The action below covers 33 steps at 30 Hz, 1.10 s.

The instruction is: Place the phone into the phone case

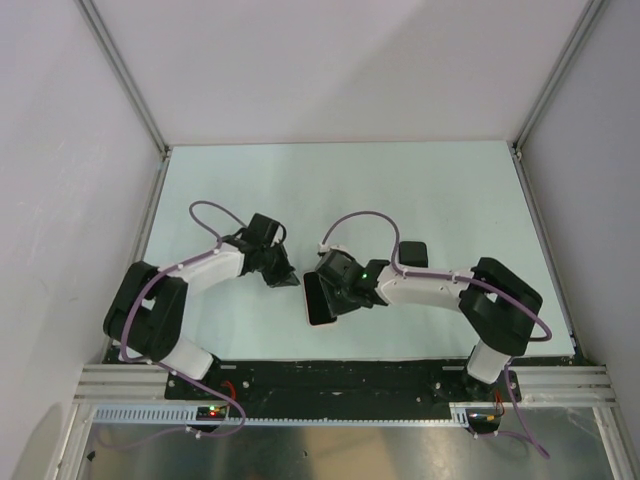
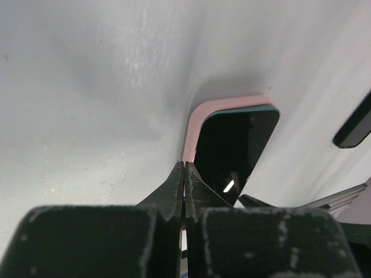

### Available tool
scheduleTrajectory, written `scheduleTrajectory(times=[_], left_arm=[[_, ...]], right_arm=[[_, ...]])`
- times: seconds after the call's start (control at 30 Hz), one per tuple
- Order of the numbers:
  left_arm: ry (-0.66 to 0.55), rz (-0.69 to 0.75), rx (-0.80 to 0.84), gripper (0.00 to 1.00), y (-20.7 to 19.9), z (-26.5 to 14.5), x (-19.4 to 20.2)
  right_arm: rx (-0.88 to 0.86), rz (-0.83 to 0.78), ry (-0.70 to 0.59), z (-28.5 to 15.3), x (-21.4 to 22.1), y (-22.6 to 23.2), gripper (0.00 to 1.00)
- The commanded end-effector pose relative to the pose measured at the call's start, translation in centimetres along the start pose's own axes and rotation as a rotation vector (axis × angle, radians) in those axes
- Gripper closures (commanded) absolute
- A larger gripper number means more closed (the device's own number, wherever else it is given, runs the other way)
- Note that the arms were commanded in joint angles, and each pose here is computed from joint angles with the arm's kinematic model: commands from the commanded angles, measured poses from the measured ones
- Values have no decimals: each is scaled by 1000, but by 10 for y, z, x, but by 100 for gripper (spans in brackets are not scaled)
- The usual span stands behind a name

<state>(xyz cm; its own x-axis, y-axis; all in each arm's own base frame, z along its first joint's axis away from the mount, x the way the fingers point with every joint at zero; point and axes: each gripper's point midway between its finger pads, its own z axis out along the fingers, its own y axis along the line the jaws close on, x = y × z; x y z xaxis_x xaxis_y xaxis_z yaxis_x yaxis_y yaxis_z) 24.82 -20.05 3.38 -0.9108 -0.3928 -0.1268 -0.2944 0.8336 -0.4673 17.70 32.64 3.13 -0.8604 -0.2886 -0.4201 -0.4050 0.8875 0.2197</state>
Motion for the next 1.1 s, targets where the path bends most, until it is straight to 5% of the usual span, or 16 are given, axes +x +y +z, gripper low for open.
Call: scheduleTrajectory(times=[0.0,0.47,1.07], left_arm=[[-42,29,47,100,-18,-10,-22],[-49,7,-2,100,-15,2,-38],[-43,2,-1,100,-12,2,-37]], right_arm=[[-71,30,-207,-27,-70,6,65],[-80,63,-292,-15,-146,-11,77],[-14,68,-189,25,-126,-28,84]])
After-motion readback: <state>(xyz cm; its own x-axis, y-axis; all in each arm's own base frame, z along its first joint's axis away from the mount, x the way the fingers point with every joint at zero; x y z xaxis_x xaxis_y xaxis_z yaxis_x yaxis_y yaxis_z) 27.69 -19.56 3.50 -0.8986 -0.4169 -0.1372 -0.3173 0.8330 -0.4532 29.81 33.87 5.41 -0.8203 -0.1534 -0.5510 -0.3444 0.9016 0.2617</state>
